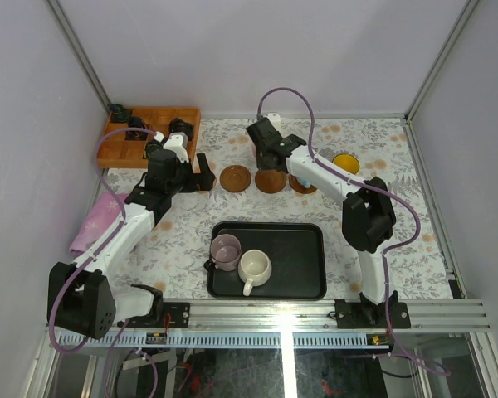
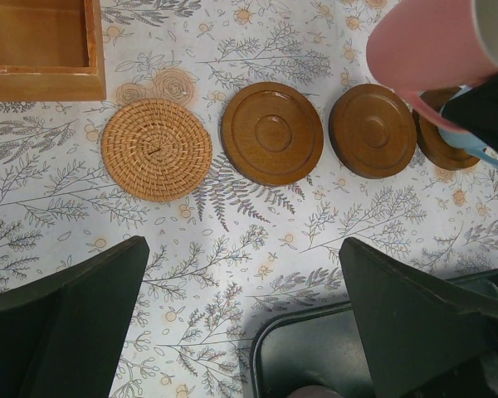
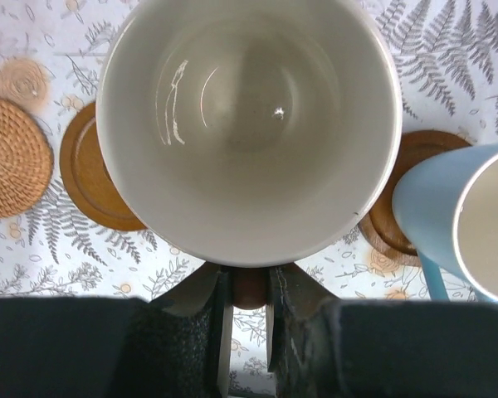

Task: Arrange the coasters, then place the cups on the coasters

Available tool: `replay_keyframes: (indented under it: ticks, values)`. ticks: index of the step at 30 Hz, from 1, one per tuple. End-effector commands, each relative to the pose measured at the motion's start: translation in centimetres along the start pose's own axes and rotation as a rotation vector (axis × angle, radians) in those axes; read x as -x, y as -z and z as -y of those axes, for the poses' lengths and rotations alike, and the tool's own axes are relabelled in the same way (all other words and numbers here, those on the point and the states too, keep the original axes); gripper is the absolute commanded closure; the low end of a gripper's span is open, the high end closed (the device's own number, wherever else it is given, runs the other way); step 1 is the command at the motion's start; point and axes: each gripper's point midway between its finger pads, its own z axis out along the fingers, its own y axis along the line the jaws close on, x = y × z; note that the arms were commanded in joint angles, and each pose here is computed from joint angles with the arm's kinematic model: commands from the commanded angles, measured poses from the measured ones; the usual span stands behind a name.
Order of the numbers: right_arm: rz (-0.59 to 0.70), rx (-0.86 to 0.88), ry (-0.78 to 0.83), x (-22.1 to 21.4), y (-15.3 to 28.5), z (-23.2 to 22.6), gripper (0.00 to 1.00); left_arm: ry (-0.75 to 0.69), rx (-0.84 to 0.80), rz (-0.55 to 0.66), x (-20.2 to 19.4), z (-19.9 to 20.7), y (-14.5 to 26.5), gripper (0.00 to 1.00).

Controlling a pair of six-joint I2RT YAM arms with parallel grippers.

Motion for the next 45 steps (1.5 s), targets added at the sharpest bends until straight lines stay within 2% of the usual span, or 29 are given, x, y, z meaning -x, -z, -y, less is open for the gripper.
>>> replay_keyframes:
  ticks: [1, 9, 18, 45]
  values:
    - [0.155, -0.006, -0.034, 5.5, 2.5, 0.2, 1.0, -0.001, -0.024, 0.087, 2.7, 0.6, 0.2, 0.0]
    - [0.029, -0.015, -0.071, 1.4, 2.7, 1.0, 1.0, 0.001, -0.028, 0.079, 2.5, 0.7, 0.3, 0.0]
    - [-0.047, -0.017, -0.096, -1.2, 3.1, 1.5, 1.0, 0.0, -0.029, 0.068, 2.1, 0.6, 0.3, 0.0]
    - [-0.036, -0.006, -0.078, -1.0, 0.5, 0.3, 1.0, -0.009, -0.011, 0.064, 1.8, 0.2, -0.1, 0.0]
